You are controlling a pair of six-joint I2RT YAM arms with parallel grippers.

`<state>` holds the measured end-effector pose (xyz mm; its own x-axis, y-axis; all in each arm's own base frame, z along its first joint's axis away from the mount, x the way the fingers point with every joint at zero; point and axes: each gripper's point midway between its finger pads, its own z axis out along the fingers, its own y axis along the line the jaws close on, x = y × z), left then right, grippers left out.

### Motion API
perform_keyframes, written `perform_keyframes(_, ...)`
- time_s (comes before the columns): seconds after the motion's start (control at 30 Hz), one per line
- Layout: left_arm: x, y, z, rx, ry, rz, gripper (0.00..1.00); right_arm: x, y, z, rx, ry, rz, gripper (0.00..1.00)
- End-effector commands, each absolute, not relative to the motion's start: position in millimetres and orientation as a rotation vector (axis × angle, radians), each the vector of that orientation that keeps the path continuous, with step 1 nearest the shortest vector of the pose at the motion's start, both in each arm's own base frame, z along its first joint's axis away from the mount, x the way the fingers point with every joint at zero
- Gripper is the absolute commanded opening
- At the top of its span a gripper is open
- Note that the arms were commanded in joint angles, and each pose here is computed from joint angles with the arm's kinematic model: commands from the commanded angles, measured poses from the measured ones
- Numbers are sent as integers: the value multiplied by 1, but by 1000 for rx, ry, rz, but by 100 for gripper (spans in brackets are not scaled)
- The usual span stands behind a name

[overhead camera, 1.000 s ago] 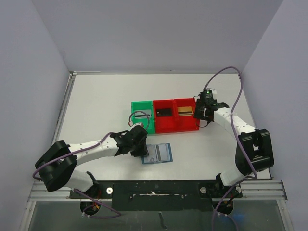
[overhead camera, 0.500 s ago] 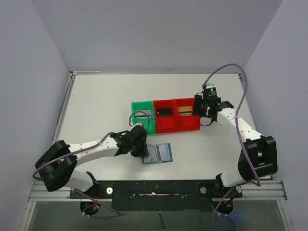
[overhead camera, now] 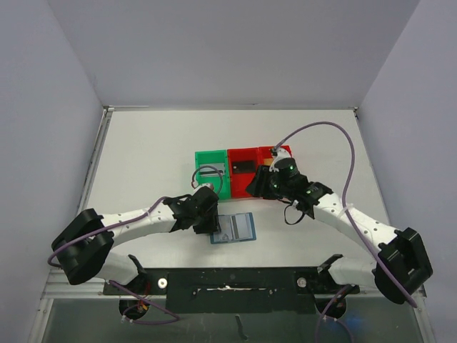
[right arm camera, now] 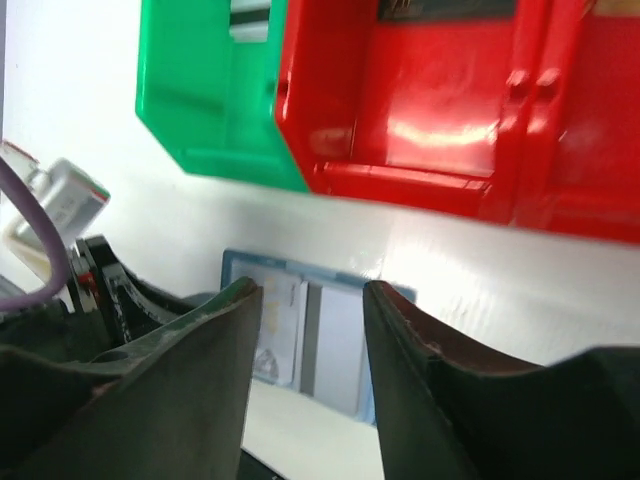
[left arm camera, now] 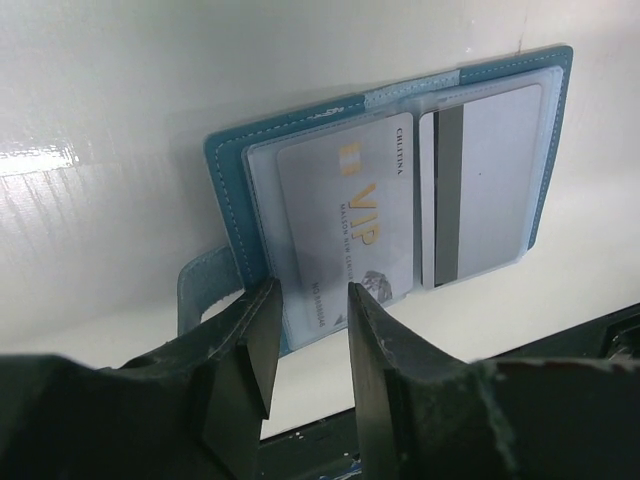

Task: Take the credit cards out of the card holder

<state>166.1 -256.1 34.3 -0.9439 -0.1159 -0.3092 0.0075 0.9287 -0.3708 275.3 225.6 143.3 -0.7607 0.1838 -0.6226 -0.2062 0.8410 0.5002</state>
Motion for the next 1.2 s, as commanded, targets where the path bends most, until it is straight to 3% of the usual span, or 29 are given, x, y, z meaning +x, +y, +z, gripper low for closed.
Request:
perform_keyframes(0.0, 177, -264, 53, -64, 2677, -592, 33, 264, 251, 153, 147, 2263, 862, 43)
perform_keyframes(0.47, 170, -256, 27, -92, 2741, -514, 21, 211, 314, 104, 89, 2404, 1071, 36)
perform_keyframes(1.17, 163, -247, 7, -142, 2773, -469, 18, 185, 309, 41, 110, 2683, 767, 36)
